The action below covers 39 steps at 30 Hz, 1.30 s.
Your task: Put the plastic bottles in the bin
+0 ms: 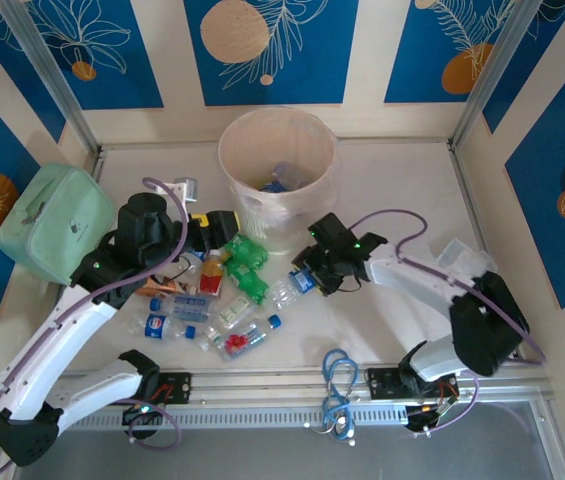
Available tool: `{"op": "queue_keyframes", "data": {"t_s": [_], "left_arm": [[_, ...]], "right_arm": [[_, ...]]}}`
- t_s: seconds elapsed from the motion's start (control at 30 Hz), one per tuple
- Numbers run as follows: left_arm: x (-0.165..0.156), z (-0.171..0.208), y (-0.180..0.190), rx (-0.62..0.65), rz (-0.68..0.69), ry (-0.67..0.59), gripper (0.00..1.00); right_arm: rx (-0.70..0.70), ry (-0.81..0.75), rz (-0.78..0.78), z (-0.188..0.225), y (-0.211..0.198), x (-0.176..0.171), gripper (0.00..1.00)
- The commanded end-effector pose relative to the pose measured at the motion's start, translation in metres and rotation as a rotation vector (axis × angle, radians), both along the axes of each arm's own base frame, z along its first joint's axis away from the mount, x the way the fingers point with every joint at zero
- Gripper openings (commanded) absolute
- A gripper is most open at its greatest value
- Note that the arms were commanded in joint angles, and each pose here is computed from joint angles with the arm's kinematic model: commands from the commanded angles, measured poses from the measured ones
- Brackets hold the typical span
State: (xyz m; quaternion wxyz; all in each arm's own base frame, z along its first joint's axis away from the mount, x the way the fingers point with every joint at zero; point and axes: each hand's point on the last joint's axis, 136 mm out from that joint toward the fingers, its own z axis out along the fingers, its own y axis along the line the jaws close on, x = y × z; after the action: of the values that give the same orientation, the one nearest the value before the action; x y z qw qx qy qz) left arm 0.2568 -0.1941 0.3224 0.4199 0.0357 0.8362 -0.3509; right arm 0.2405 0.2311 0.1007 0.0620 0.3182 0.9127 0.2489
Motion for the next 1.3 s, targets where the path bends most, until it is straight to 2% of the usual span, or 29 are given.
{"op": "queue_keyframes", "data": {"t_s": [0.0,0.1,0.27,0.43,0.5,0.6,0.8,1.27], "left_arm": [[0.000,0.015,-0.008,-0.050,-0.040,-0.020,0.86],[-0.004,0.021,-0.021,-0.095,-0.110,-0.019,0.88],[-0.018,0.033,-0.056,-0.170,-0.302,-0.015,0.91],[-0.049,0.040,-0.096,-0.109,-0.492,-0.076,0.96],[-0.058,0.040,-0.108,-0.117,-0.553,-0.073,1.00],[-0.063,0.040,-0.116,-0.151,-0.583,-0.065,1.00],[-0.071,0.043,-0.125,-0.203,-0.624,-0.069,1.00],[-0.087,0.015,-0.150,-0.061,-0.694,-0.078,1.00]], "right_arm": [[-0.054,-0.045,0.019,0.013,-0.024,-0.016,0.62],[-0.054,-0.111,0.026,0.037,-0.039,-0.025,0.61],[-0.005,-0.274,0.033,0.095,-0.057,-0.029,0.61],[0.072,-0.436,0.047,0.164,-0.064,-0.022,0.60],[0.107,-0.496,0.059,0.189,-0.062,-0.018,0.60],[0.157,-0.562,0.067,0.217,-0.059,-0.013,0.59],[0.223,-0.585,0.065,0.238,-0.052,-0.009,0.59],[0.312,-0.590,0.074,0.255,-0.040,-0.010,0.58]]}}
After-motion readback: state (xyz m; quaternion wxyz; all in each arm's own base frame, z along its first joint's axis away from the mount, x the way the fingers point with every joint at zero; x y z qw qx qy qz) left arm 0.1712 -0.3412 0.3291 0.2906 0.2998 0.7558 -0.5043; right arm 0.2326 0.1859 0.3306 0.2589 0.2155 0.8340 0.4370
